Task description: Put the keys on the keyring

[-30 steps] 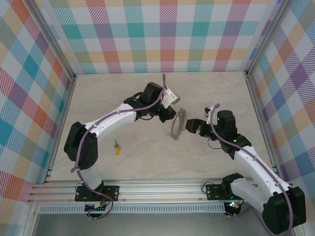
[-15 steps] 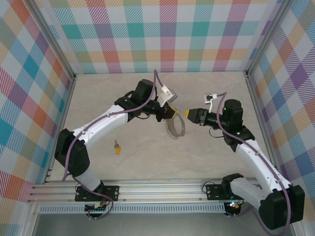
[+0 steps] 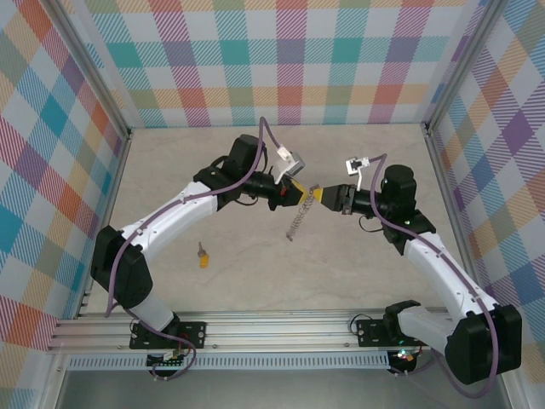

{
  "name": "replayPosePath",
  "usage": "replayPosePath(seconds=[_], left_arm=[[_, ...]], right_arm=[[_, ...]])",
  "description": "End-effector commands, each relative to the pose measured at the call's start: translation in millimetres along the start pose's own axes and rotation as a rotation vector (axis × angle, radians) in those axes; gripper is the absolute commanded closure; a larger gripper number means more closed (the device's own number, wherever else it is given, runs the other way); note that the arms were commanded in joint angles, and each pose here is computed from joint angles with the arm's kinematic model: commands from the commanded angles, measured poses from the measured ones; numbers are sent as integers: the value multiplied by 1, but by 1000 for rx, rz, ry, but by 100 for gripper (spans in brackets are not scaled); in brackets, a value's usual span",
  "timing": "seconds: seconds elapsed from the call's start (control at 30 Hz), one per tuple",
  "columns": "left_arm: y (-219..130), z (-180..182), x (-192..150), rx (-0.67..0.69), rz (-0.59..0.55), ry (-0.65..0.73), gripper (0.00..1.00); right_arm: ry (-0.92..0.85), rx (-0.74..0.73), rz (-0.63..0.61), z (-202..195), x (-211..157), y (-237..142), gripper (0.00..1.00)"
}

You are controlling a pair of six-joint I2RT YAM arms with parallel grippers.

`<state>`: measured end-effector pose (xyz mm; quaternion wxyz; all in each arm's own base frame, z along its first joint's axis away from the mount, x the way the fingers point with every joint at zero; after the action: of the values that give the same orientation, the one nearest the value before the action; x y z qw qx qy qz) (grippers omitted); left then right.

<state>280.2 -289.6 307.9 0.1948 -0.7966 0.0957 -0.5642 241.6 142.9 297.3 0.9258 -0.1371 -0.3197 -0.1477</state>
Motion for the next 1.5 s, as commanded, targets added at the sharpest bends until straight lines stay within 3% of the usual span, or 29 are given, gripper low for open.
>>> replayPosePath(seconds=[0.0,0.43,0.93,1.47], left_arm=[[-20,-16,25,-35,-93,68,100],[-20,-18,31,-52,-121,85,100],[-13,-13,30,-73,-109,66,100],[-4,-8,24,-94,-81,49,100]], right_arm=[[-77,45,-18,9,11,-1,58],[-72,105,15,9,10,3,58],[-88,126,25,14,9,1,70],[-95,120,13,14,12,2,98]])
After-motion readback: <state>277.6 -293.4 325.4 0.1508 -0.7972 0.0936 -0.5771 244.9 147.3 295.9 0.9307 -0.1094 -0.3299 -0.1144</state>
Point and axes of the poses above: each hand's point on the last joint's axis, 136 mm out from that joint toward the fingers, its own y axis out along the fingers, its own z axis along the line the jaws close on, x = y × z, the point moved 8 cm from there along -y, back along the fingers, and after that the axes turned 3 degrees about y, right-handed, at the moved point
